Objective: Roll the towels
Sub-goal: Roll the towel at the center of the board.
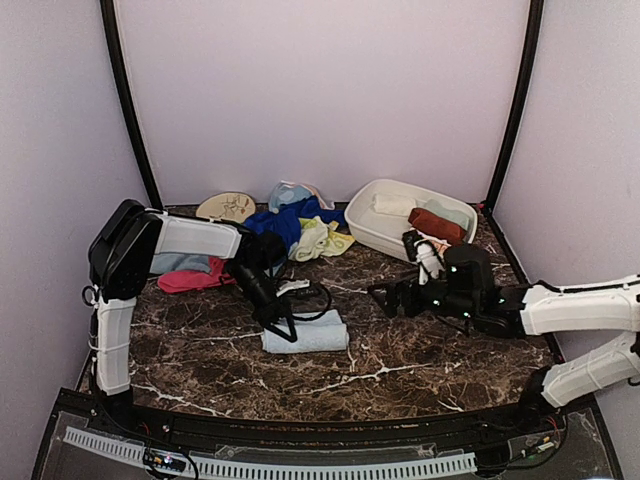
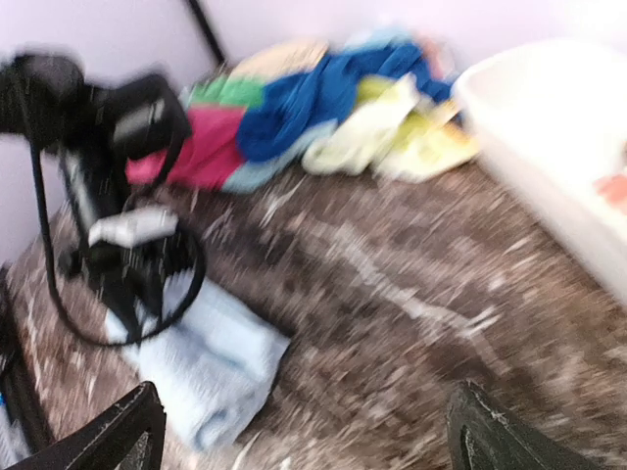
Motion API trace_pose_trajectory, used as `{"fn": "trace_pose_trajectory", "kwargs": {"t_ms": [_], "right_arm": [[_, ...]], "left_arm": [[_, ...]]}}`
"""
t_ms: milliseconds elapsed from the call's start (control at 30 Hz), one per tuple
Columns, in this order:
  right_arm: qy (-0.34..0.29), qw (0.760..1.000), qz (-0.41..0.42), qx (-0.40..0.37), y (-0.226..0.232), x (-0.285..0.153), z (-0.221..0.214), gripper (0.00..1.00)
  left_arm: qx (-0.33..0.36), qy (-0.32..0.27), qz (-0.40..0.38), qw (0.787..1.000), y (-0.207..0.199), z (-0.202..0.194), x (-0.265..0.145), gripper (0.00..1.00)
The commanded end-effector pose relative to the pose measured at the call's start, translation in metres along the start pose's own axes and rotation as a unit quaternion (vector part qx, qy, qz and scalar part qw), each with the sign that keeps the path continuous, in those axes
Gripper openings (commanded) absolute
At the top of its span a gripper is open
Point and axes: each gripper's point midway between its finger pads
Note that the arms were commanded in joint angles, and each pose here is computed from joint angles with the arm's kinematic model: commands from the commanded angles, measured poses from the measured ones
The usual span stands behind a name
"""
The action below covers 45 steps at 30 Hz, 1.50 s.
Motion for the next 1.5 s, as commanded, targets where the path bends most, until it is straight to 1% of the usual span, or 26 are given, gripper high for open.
{"fn": "trace_pose_trajectory", "kwargs": {"t_ms": [0, 33, 100, 133, 167, 200, 267, 333, 367, 467, 500, 533, 600, 700, 767, 833, 900, 967, 1000, 1033, 1100, 1167, 1300, 1333, 1400, 1467], "right_arm": [[-0.224, 0.964, -0.142, 0.002, -0.046, -0.058, 0.087, 1.00], [-0.214, 0.967, -0.133, -0.025, -0.042, -0.056, 0.085, 1.00], [-0.164, 0.977, -0.089, -0.106, -0.022, -0.041, 0.071, 0.99], [-0.143, 0.977, -0.067, -0.145, -0.009, -0.035, 0.060, 0.99], [-0.125, 0.972, -0.047, -0.194, 0.005, -0.029, 0.046, 0.99], [-0.107, 0.962, -0.030, -0.250, 0.019, -0.023, 0.030, 0.97], [-0.071, 0.926, -0.004, -0.370, 0.045, -0.012, -0.007, 0.95], [-0.036, 0.889, -0.001, -0.457, 0.061, 0.001, -0.036, 0.92], [-0.027, 0.874, 0.003, -0.485, 0.068, 0.007, -0.046, 0.90], [-0.028, 0.844, 0.032, -0.534, 0.092, 0.021, -0.066, 0.87], [-0.022, 0.831, 0.038, -0.555, 0.097, 0.027, -0.074, 0.86], [-0.011, 0.815, 0.035, -0.578, 0.097, 0.036, -0.083, 0.84], [0.004, 0.791, 0.028, -0.611, 0.096, 0.055, -0.095, 0.81], [0.003, 0.769, 0.034, -0.638, 0.103, 0.076, -0.101, 0.76], [0.016, 0.751, 0.035, -0.660, 0.101, 0.091, -0.113, 0.72], [0.030, 0.740, 0.036, -0.671, 0.095, 0.104, -0.120, 0.67], [0.049, 0.744, 0.031, -0.665, 0.085, 0.115, -0.123, 0.62], [0.068, 0.758, 0.024, -0.648, 0.076, 0.125, -0.120, 0.56], [0.080, 0.767, 0.026, -0.637, 0.073, 0.129, -0.119, 0.50], [0.098, 0.775, 0.034, -0.624, 0.070, 0.130, -0.121, 0.45], [0.139, 0.790, 0.055, -0.595, 0.067, 0.133, -0.126, 0.38], [0.186, 0.800, 0.074, -0.566, 0.065, 0.136, -0.134, 0.31], [0.259, 0.805, 0.130, -0.518, 0.071, 0.132, -0.155, 0.16], [0.268, 0.807, 0.142, -0.506, 0.077, 0.131, -0.156, 0.12], [0.307, 0.814, 0.146, -0.471, 0.077, 0.125, -0.166, 0.05], [0.335, 0.822, 0.150, -0.436, 0.076, 0.115, -0.174, 0.01]], "left_arm": [[-0.084, 0.130, -0.018, 0.988, 0.008, -0.069, 0.031, 0.00], [-0.087, 0.133, -0.020, 0.987, 0.009, -0.069, 0.032, 0.00], [-0.092, 0.135, -0.022, 0.986, 0.010, -0.071, 0.034, 0.00], [-0.097, 0.137, -0.024, 0.985, 0.010, -0.073, 0.035, 0.00], [-0.103, 0.139, -0.030, 0.984, 0.009, -0.074, 0.035, 0.00], [-0.107, 0.139, -0.037, 0.984, 0.008, -0.074, 0.036, 0.00], [-0.121, 0.135, -0.048, 0.982, 0.008, -0.076, 0.038, 0.00], [-0.135, 0.128, -0.058, 0.981, 0.008, -0.077, 0.038, 0.00], [-0.142, 0.124, -0.064, 0.980, 0.007, -0.078, 0.039, 0.00], [-0.163, 0.110, -0.078, 0.977, 0.007, -0.079, 0.041, 0.00], [-0.167, 0.110, -0.081, 0.977, 0.007, -0.080, 0.042, 0.00], [-0.170, 0.110, -0.082, 0.976, 0.007, -0.081, 0.043, 0.00], [-0.170, 0.112, -0.081, 0.976, 0.008, -0.083, 0.044, 0.00], [-0.170, 0.113, -0.083, 0.975, 0.006, -0.084, 0.044, 0.00], [-0.168, 0.113, -0.084, 0.976, 0.006, -0.084, 0.044, 0.00], [-0.176, 0.102, -0.078, 0.976, 0.012, -0.086, 0.036, 0.00], [-0.168, 0.101, -0.073, 0.978, 0.013, -0.085, 0.034, 0.03], [-0.154, 0.099, -0.069, 0.981, 0.012, -0.083, 0.031, 0.13], [-0.146, 0.099, -0.061, 0.982, 0.012, -0.083, 0.029, 0.17], [-0.137, 0.099, -0.052, 0.984, 0.012, -0.083, 0.027, 0.19], [-0.117, 0.088, -0.029, 0.989, 0.014, -0.080, 0.019, 0.24], [-0.097, 0.078, -0.002, 0.992, 0.015, -0.076, 0.011, 0.26], [-0.053, 0.065, 0.078, 0.993, 0.022, -0.069, -0.008, 0.31], [-0.046, 0.068, 0.104, 0.991, 0.026, -0.070, -0.014, 0.31], [-0.036, 0.062, 0.167, 0.983, 0.035, -0.067, -0.032, 0.32], [-0.029, 0.040, 0.221, 0.974, 0.040, -0.061, -0.058, 0.34]]}}
Point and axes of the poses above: each gripper's point midway between its finger pads, its own x axis out along the fingers, its own y axis along the line the jaws close on, z = x × y, and after that the axes turned 11 degrees about x, right-handed
